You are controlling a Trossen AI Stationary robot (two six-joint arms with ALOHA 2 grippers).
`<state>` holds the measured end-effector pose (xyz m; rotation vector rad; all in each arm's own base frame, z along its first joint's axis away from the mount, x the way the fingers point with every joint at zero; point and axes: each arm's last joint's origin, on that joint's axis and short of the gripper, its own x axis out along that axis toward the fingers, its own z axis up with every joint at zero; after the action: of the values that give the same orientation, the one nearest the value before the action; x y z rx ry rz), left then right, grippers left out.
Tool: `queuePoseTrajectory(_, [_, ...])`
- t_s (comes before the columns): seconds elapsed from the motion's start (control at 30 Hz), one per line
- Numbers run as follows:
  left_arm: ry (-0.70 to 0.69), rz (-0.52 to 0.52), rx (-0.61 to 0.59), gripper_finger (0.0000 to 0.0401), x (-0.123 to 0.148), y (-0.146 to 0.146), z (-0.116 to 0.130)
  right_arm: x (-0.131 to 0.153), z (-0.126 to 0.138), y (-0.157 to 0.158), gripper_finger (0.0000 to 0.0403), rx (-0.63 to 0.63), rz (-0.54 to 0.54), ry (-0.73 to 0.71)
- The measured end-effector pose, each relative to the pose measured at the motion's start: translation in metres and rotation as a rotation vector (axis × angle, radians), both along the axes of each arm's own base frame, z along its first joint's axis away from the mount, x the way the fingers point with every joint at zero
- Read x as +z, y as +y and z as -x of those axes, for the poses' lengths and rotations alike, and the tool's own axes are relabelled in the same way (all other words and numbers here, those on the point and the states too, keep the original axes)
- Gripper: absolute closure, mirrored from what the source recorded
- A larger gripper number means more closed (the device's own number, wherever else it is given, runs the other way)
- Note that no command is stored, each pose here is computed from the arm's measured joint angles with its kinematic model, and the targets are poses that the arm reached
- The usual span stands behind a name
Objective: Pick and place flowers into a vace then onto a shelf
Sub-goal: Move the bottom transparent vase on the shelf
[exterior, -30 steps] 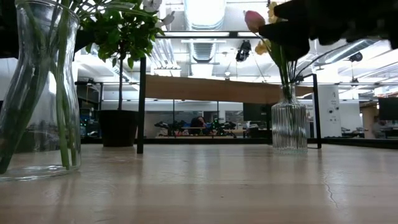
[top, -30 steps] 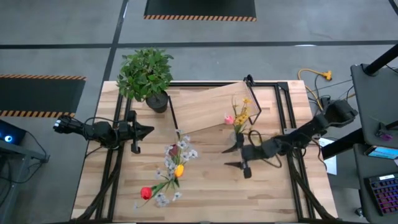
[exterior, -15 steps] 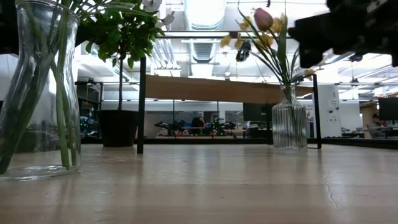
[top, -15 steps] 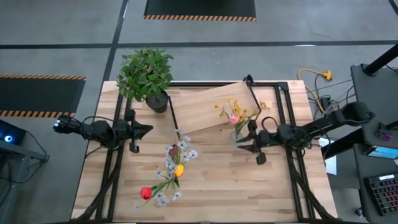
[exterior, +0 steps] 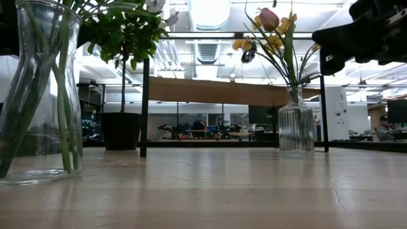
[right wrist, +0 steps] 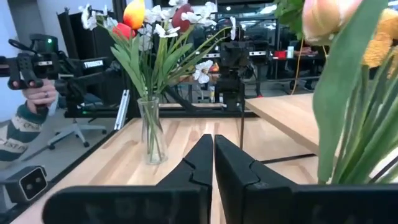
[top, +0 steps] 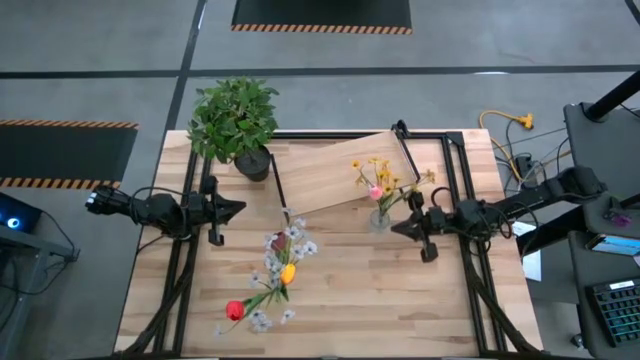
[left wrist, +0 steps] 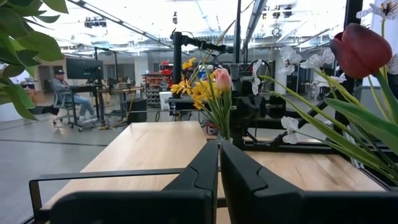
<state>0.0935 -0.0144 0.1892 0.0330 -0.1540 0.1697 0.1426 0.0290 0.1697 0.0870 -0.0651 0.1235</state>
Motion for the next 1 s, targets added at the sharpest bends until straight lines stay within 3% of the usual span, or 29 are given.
queuePoseTrajectory(0.4, [0.001, 0.002, -0.008, 0.0401, 0.0, 0.0, 0.0, 0.0, 0.004, 0.008, 0.0394, -0.008, 0.024, 0.011])
queuePoseTrajectory(0.53, [0.017, 0.016, -0.096, 0.039, -0.005, -0.003, -0.002, 0.001, 0.004, 0.009, 0.0394, -0.003, 0.021, 0.001])
queuePoseTrajectory(0.63, [0.085, 0.023, -0.176, 0.0351, -0.011, -0.006, -0.003, 0.001, 0.004, 0.009, 0.0394, -0.004, 0.034, -0.001])
queuePoseTrajectory(0.8, [0.158, 0.096, -0.299, 0.0254, -0.016, -0.011, -0.007, 0.001, 0.004, 0.009, 0.0394, -0.005, 0.058, -0.004])
queuePoseTrajectory(1.0, [0.236, 0.164, -0.319, 0.0189, -0.022, -0.013, -0.012, 0.001, 0.004, 0.009, 0.0394, -0.005, 0.063, -0.004])
